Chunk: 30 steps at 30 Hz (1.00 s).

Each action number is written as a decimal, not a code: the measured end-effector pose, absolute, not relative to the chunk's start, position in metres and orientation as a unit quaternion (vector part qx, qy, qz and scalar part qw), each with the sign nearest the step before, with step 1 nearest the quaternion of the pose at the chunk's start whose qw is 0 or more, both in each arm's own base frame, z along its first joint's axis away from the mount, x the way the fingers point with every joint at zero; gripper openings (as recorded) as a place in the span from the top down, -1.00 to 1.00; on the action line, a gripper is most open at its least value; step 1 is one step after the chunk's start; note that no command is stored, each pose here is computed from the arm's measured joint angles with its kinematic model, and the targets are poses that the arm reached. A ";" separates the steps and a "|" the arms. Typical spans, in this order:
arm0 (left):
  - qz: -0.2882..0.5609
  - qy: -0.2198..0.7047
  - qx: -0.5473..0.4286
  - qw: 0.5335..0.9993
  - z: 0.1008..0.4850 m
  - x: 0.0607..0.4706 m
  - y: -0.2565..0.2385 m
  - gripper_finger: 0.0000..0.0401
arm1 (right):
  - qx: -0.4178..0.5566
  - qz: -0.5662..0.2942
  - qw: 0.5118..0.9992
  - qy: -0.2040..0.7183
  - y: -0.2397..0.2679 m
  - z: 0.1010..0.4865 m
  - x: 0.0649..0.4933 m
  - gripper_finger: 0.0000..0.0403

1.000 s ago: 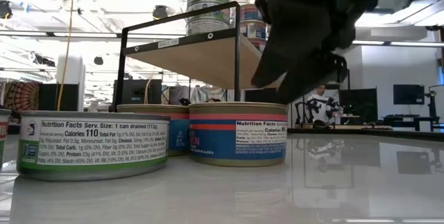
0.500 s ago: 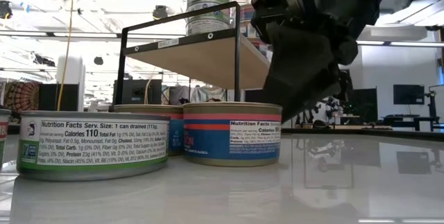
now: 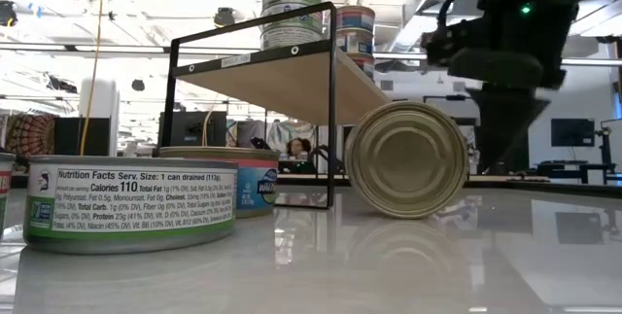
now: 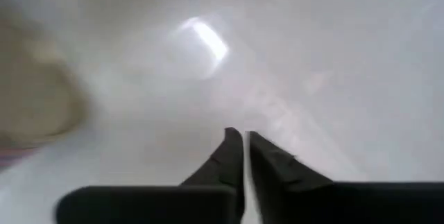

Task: Stack canned seafood by type on shelf
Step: Stack the blue tuna can on top of the stacked blue tuna cans on the shelf

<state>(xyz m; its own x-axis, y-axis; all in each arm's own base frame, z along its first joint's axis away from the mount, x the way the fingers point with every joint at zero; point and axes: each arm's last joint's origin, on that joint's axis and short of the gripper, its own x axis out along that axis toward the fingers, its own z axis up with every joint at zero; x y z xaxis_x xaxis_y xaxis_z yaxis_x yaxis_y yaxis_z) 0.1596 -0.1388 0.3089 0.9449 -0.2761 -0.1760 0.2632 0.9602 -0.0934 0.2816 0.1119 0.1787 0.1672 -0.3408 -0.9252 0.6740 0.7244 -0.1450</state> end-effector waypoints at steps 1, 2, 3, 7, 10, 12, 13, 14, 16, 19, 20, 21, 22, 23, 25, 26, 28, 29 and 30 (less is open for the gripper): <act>-0.137 0.094 -0.035 0.986 0.309 0.159 -0.139 -0.43 | 0.144 -0.356 0.745 0.546 0.106 0.188 0.275 0.66; -0.136 0.092 -0.037 0.986 0.310 0.159 -0.138 -0.43 | 0.134 -0.367 0.744 0.542 0.102 0.199 0.268 0.60; -0.134 0.090 -0.038 0.986 0.310 0.159 -0.138 -0.43 | 0.129 -0.368 0.751 0.533 0.098 0.213 0.261 0.55; -0.128 0.090 -0.043 0.987 0.311 0.159 -0.137 -0.43 | 0.113 -0.257 0.827 0.488 0.104 0.250 0.253 0.33; -0.127 0.091 -0.048 0.987 0.310 0.159 -0.137 -0.43 | 0.039 -0.140 0.879 0.454 0.129 0.259 0.256 0.07; -0.123 0.090 -0.049 0.987 0.311 0.159 -0.137 -0.43 | -0.017 -0.084 0.894 0.441 0.142 0.258 0.259 -0.14; -0.118 0.090 -0.049 0.988 0.311 0.159 -0.137 -0.43 | -0.032 -0.067 0.898 0.433 0.147 0.257 0.262 -0.24; -0.115 0.090 -0.049 0.988 0.310 0.159 -0.137 -0.43 | -0.041 -0.056 0.903 0.424 0.151 0.255 0.266 -0.34; -0.105 0.088 -0.049 0.989 0.311 0.159 -0.136 -0.43 | -0.048 -0.049 0.907 0.415 0.154 0.250 0.273 -0.54; -0.099 0.086 -0.049 0.990 0.311 0.159 -0.136 -0.43 | -0.050 -0.062 0.904 0.420 0.151 0.239 0.284 -0.80; -0.099 0.085 -0.050 0.990 0.311 0.159 -0.136 -0.43 | -0.052 -0.067 0.901 0.426 0.150 0.235 0.287 -0.87; -0.099 0.083 -0.051 0.990 0.311 0.159 -0.136 -0.43 | -0.054 -0.072 0.897 0.432 0.148 0.230 0.290 -0.92; -0.099 0.083 -0.052 0.990 0.311 0.159 -0.136 -0.43 | -0.056 -0.076 0.894 0.438 0.148 0.225 0.293 -0.95; -0.099 0.084 -0.054 0.990 0.311 0.159 -0.136 -0.43 | -0.058 -0.079 0.891 0.442 0.147 0.221 0.295 -0.96; -0.098 0.084 -0.057 0.990 0.311 0.159 -0.136 -0.43 | -0.057 -0.083 0.890 0.445 0.146 0.214 0.300 -0.95; -0.098 0.084 -0.058 0.990 0.311 0.159 -0.136 -0.43 | -0.052 -0.083 0.891 0.443 0.145 0.212 0.303 -0.93; -0.098 0.084 -0.060 0.990 0.311 0.159 -0.136 -0.43 | -0.040 -0.072 0.893 0.443 0.146 0.207 0.308 -0.89; -0.098 0.085 -0.062 0.990 0.311 0.159 -0.136 -0.43 | -0.035 -0.066 0.894 0.442 0.147 0.205 0.311 -0.87; -0.098 0.085 -0.062 0.990 0.311 0.159 -0.136 -0.43 | -0.032 -0.058 0.895 0.440 0.148 0.203 0.314 -0.86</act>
<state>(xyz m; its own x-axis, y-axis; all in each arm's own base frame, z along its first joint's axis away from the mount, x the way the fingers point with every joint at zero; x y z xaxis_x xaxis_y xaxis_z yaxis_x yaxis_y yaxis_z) 0.1591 -0.1357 0.3113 0.9664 -0.2040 -0.1561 0.1831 0.9733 -0.1385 0.3137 0.1484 0.2027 0.6055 -0.1332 -0.7846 0.0762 0.9911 -0.1095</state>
